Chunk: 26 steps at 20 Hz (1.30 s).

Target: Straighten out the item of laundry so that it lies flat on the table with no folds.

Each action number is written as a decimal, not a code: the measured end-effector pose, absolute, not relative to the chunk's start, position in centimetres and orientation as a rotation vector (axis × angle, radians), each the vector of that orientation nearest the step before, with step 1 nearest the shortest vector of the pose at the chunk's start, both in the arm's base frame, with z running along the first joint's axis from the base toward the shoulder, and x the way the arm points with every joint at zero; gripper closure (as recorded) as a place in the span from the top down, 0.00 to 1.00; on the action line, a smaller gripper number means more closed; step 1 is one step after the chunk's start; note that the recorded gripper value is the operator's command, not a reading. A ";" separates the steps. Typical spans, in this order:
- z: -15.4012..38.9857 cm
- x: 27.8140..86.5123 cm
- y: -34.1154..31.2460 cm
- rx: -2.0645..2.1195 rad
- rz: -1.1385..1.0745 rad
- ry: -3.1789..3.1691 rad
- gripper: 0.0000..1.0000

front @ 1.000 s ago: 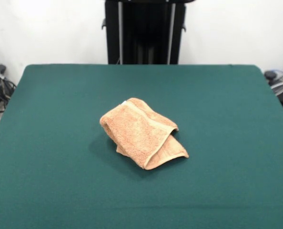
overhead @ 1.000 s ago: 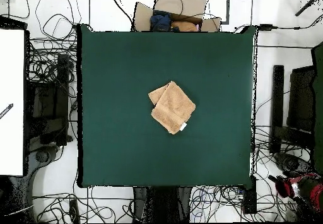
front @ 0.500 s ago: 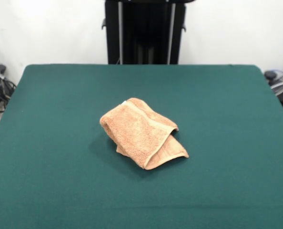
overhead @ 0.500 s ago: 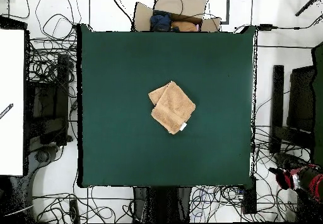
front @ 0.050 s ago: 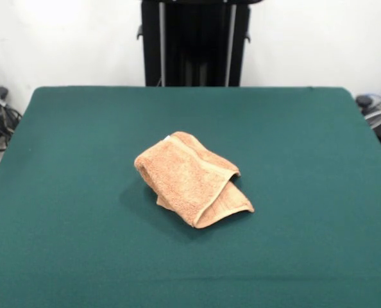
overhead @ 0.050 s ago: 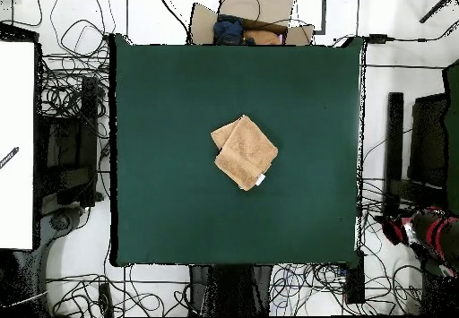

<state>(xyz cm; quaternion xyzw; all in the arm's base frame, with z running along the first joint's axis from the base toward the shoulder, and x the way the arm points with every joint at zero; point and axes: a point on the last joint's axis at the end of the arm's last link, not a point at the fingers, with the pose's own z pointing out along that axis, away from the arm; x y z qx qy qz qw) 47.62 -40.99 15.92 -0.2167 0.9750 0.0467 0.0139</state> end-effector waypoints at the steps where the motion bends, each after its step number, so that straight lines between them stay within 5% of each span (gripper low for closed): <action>1: 15.7 48.2 -40.7 -0.690 0.143 3.032 1.00; 26: 11.8 64.1 -32.5 -0.705 0.084 3.008 1.00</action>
